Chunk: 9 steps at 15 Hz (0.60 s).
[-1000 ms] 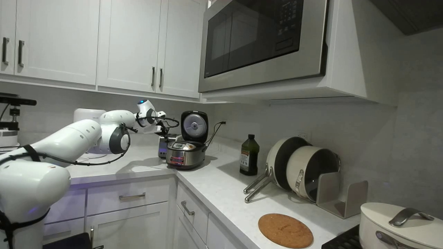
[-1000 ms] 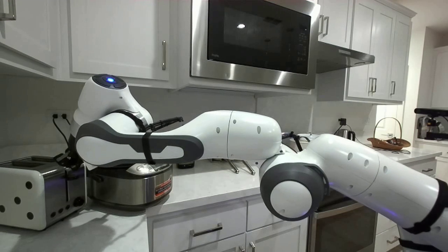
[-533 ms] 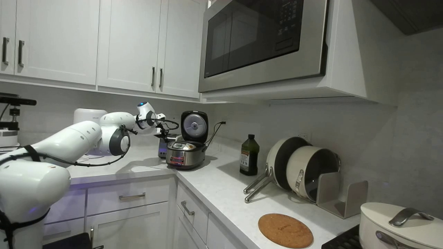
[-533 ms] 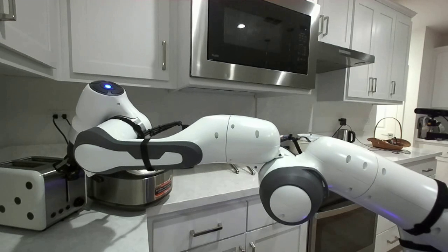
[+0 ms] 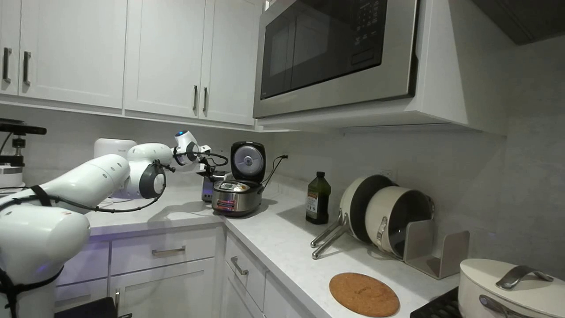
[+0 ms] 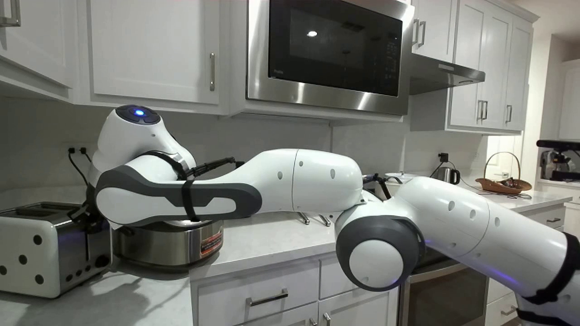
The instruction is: Push down the lever on the toaster
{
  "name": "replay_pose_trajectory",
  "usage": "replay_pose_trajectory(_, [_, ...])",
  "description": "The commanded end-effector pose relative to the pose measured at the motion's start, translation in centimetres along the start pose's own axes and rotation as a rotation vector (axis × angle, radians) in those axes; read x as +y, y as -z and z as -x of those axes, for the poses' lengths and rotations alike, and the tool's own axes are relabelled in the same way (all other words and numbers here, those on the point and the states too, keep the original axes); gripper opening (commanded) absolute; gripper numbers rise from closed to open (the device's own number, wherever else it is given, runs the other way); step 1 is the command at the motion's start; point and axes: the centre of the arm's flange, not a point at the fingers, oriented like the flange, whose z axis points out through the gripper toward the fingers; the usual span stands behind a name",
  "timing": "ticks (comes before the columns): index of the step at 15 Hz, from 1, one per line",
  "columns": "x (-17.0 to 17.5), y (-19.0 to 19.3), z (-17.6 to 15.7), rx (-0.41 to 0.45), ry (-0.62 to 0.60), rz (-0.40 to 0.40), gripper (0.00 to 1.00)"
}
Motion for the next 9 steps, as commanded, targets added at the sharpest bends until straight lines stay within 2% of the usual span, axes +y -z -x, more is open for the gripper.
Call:
replay_pose_trajectory(1, [-0.98,-2.78,-6.61,0.01,-0.011,0.023,0.0])
replay_pose_trajectory(9, [-1.24,-3.66,-6.43,-0.002,-0.009,0.024,0.0])
